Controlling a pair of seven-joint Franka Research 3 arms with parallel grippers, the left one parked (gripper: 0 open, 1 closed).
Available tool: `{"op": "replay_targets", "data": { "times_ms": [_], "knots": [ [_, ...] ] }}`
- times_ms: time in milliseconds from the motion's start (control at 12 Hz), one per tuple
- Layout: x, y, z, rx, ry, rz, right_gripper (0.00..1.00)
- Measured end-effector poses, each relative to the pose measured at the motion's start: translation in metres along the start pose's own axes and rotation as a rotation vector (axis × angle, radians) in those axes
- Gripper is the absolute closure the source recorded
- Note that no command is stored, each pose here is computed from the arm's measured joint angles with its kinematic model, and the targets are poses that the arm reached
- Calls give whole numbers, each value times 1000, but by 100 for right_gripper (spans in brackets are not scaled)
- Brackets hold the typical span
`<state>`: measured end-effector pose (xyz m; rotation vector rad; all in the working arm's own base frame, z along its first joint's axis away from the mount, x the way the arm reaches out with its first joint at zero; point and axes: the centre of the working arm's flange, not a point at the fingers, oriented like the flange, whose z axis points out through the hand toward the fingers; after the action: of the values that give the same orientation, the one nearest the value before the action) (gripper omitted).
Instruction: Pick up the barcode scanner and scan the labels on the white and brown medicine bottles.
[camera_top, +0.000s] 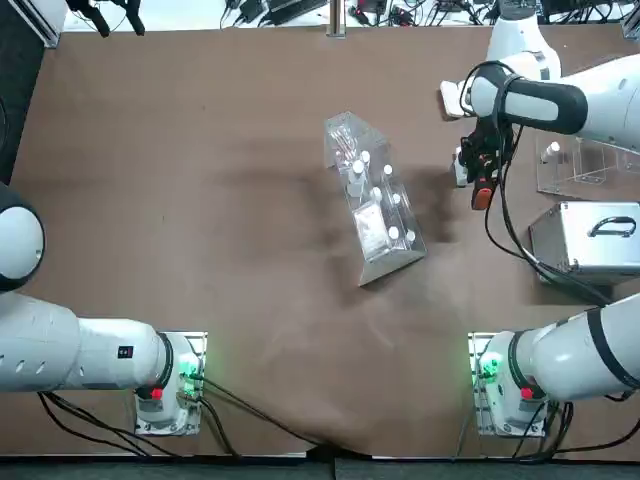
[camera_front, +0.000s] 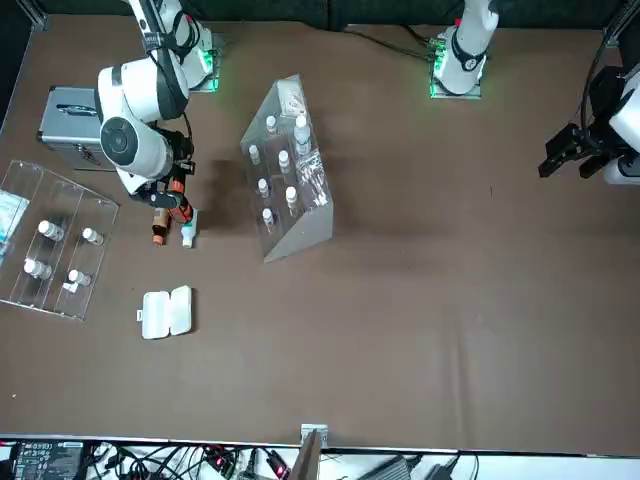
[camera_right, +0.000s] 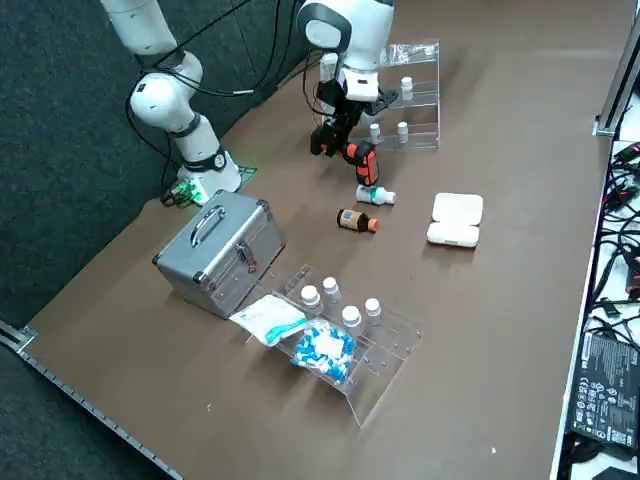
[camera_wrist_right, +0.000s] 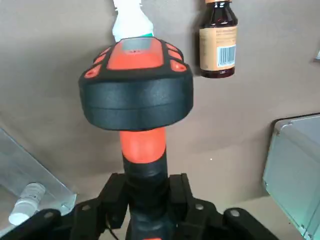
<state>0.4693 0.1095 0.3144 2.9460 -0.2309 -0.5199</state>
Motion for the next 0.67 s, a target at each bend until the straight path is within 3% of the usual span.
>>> {"op": "replay_targets", "data": {
  "times_ms": [667],
  "knots": [
    [-3,22,-23,19,6,-105,57]
  ]
}}
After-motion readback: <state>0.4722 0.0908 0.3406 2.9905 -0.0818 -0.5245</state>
